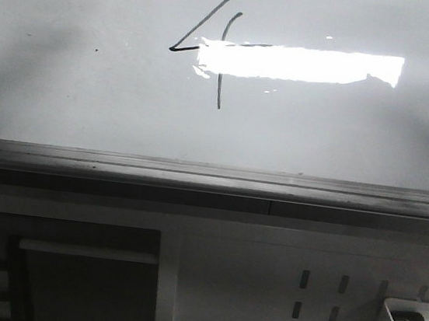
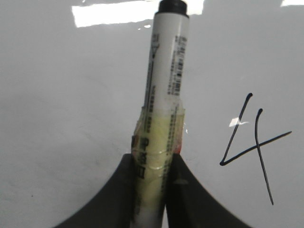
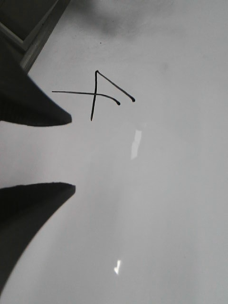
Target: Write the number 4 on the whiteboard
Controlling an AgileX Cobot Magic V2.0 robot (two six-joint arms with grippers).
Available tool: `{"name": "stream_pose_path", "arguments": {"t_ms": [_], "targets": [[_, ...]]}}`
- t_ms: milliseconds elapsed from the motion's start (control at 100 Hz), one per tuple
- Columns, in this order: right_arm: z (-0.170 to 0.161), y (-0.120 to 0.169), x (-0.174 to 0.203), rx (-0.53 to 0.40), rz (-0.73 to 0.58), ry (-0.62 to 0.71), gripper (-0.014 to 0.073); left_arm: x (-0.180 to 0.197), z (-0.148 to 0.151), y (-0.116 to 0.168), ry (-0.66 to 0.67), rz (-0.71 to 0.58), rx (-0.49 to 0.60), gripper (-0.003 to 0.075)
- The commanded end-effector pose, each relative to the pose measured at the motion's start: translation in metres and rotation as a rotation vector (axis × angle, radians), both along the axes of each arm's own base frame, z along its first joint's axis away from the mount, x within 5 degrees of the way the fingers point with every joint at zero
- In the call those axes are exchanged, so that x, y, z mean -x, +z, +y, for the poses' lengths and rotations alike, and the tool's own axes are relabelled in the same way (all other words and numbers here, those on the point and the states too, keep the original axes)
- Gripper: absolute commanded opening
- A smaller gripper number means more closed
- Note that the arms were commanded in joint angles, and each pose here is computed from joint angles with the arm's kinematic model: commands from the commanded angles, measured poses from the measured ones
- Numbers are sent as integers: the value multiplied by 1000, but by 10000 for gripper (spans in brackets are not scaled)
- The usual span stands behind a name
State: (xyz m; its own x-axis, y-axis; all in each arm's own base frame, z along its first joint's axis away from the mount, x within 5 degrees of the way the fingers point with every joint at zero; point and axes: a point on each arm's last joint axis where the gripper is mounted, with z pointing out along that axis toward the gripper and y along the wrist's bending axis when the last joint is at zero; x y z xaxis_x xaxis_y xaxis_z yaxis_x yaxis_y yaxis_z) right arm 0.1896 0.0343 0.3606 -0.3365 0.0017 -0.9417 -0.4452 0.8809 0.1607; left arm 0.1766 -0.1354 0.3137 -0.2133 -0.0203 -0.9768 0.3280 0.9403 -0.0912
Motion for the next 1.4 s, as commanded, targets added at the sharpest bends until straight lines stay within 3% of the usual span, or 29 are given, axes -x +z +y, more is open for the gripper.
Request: {"name": "stream_pose_path", "arguments": {"t_ms": [0, 340, 620, 820, 1070, 1190, 1390], "targets": [[-3, 11, 5, -37, -65, -45, 237, -7, -7, 9, 10, -63, 60, -20], [-1, 10, 6, -39, -56, -23, 237, -36, -21, -25, 159, -35, 64, -20], [-1, 10, 6, -39, -54, -25, 237, -55, -17, -33, 218, 6, 92, -20], [-1, 10, 6, -39, -52, -20, 237, -66, -20, -41, 175, 91, 88, -20], [0, 10, 7, -40, -46, -7, 237, -68, -22, -40, 170, 96, 91, -14], [1, 9, 7, -40, -45, -6, 237, -68, -23, -41, 155, 108, 92, 57], [1, 9, 7, -40, -45, -6, 237, -66, -22, -38, 150, 104, 99, 253]]}}
